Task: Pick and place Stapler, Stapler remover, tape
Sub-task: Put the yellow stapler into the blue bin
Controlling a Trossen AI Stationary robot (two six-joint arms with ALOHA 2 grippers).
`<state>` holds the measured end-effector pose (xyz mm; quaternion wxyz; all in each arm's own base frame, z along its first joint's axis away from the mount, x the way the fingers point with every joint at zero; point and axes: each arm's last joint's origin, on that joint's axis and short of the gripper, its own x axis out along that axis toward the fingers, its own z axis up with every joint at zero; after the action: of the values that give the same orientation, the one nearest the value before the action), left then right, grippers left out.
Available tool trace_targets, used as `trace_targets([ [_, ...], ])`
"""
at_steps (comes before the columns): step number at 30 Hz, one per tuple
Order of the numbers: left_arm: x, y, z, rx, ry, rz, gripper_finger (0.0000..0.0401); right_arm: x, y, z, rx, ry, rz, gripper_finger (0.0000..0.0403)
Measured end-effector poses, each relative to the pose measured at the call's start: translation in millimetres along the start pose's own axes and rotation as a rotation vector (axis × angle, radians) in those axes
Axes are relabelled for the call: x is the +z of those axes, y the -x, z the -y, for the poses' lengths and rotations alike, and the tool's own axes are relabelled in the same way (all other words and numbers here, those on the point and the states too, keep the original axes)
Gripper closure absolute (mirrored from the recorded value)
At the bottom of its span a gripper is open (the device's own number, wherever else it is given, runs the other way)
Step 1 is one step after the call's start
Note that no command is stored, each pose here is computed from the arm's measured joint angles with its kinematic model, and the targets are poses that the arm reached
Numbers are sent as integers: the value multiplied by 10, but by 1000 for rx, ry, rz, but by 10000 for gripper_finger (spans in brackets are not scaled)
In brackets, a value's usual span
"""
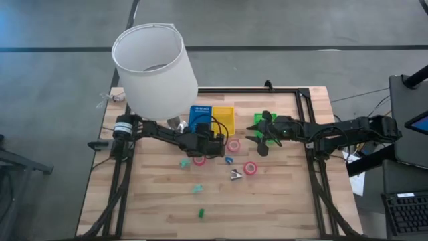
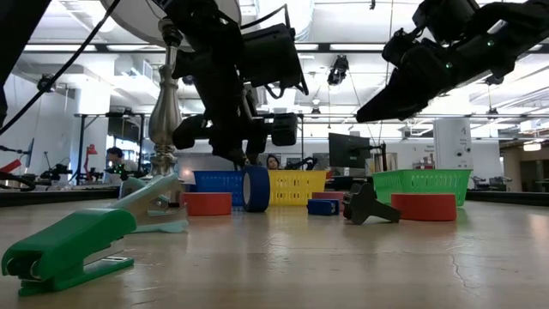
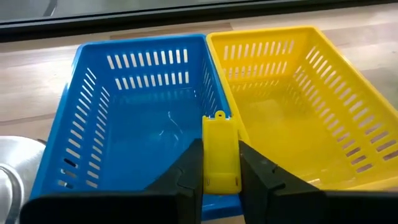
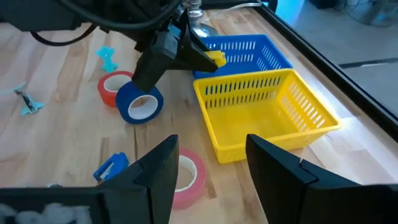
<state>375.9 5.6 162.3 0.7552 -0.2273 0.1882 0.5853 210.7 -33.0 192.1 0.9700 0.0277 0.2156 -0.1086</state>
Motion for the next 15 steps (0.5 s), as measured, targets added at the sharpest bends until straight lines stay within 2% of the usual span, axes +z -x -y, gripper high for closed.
trace_targets([
  [3,4,4,2,-4,-2,-7,327,0,0,1,-1,39,0,218],
  [11,6,-3,-6,0,-7,-18,198,1,0,1,-1,77,1,218],
  [15,9,-7,-7,2,35,-14,184,4,0,1,-1,77,4,218],
])
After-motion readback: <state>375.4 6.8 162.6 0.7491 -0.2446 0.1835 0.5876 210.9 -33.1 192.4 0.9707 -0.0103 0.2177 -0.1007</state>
